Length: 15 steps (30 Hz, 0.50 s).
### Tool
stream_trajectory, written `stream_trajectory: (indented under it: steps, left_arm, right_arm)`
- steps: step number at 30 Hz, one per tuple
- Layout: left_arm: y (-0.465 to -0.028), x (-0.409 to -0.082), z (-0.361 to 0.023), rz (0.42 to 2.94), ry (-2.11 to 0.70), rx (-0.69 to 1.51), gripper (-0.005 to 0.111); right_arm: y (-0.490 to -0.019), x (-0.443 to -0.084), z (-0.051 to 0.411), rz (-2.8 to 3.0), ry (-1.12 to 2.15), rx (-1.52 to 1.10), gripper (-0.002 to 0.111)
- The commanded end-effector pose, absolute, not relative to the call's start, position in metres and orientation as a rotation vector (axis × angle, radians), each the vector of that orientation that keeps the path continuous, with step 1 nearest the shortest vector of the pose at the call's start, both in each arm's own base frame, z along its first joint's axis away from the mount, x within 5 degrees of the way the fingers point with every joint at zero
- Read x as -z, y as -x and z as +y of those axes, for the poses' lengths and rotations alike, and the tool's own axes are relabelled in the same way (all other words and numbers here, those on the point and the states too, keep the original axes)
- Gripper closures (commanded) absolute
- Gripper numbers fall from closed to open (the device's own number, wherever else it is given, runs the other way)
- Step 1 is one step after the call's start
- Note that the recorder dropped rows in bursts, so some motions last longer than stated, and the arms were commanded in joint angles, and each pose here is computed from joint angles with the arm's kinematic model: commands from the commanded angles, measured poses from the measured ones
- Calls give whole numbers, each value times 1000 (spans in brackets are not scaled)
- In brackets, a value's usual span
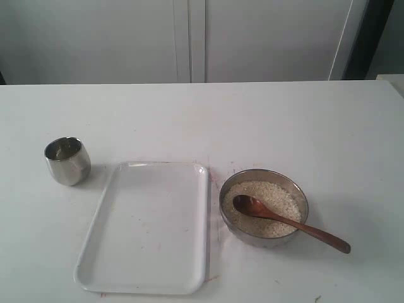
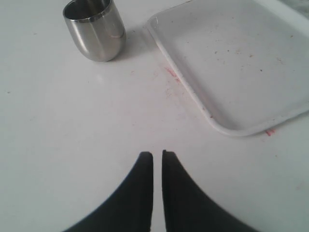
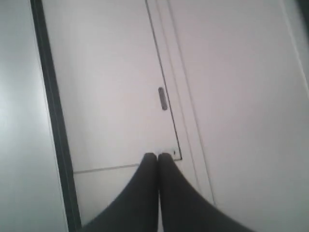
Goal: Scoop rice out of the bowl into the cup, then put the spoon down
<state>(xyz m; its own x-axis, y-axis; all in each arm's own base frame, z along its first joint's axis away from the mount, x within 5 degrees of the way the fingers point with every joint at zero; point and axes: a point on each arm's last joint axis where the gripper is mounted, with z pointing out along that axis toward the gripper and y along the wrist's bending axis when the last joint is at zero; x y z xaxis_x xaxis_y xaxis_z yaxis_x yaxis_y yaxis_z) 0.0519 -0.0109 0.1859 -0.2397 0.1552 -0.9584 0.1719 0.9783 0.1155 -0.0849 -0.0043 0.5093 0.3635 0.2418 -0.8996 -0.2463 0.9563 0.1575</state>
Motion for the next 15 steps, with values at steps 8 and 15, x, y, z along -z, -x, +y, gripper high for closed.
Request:
stream_trajectory:
  steps: [8,15]
  left_arm:
    - [-52,-184,-11,1824,-236,23,92]
    - [-52,-184,-11,1824,-236,23,92]
  right_arm:
    - [18,-510,23,1617,270,-363,108]
    - [-35,-493,39,1909,472,-440,108]
